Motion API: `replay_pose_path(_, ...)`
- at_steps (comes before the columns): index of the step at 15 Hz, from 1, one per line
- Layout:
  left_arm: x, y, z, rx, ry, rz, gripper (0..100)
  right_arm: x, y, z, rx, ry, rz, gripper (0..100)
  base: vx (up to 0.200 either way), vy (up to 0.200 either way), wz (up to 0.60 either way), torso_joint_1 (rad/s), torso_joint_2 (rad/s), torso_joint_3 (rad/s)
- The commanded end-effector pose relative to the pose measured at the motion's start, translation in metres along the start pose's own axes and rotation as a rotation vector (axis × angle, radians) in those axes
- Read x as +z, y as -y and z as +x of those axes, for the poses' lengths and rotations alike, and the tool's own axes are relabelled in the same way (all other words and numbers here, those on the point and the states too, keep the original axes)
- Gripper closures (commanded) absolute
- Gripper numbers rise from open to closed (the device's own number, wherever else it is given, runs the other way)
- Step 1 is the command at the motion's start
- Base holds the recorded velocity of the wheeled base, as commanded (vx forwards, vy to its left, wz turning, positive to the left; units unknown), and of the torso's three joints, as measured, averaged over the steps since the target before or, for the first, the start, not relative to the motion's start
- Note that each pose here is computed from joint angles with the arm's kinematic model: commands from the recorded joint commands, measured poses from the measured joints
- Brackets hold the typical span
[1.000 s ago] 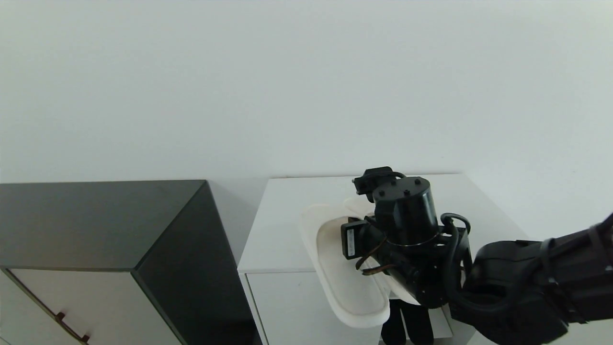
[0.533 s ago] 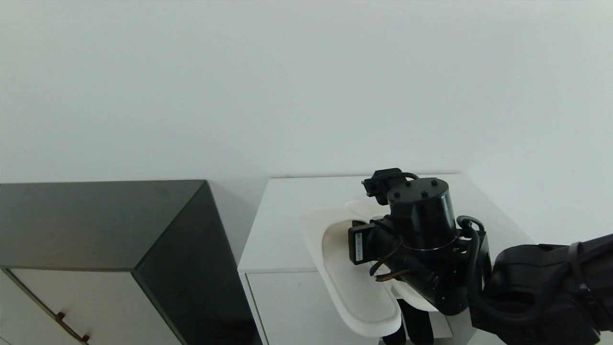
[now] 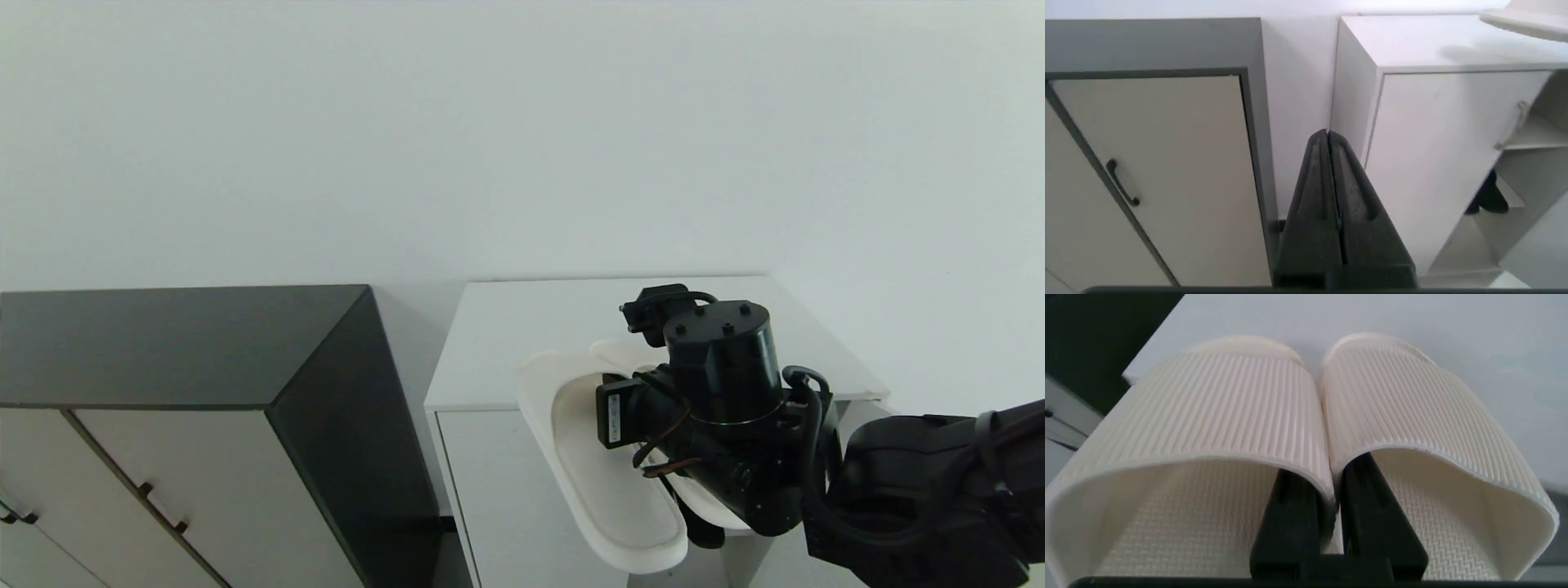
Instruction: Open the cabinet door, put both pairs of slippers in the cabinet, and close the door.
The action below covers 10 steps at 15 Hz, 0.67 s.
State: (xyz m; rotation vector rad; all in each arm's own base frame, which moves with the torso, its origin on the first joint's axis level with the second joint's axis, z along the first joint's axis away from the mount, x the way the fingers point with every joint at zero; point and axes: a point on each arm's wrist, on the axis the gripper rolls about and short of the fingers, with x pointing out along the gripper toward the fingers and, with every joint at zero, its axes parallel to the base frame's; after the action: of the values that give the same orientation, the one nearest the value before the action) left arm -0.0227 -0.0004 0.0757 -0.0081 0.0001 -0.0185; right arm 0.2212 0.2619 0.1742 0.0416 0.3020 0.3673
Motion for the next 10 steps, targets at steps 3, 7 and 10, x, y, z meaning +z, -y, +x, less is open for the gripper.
replay_pose_path(3,0.0001,0.0000,0.0000,0.000,0.002,-0.001,100,-0.0008,-0.0003,-0.0002,0.001,-0.002,-0.003,100,-0.200,0.000,0.00,-0.004,0.00,0.002)
replay_pose_path(7,0.0000,0.0000,0.0000,0.000,0.000,-0.001,100,-0.0067,0.0021,-0.0016,-0.005,-0.013,-0.010,100,-0.050,0.000,0.00,0.001,0.00,-0.001)
replay_pose_path(10,0.0000,0.0000,0.0000,0.000,0.000,-0.001,100,-0.0078,0.0007,0.0013,0.001,-0.002,-0.008,100,0.000,0.000,0.00,0.000,0.00,0.000)
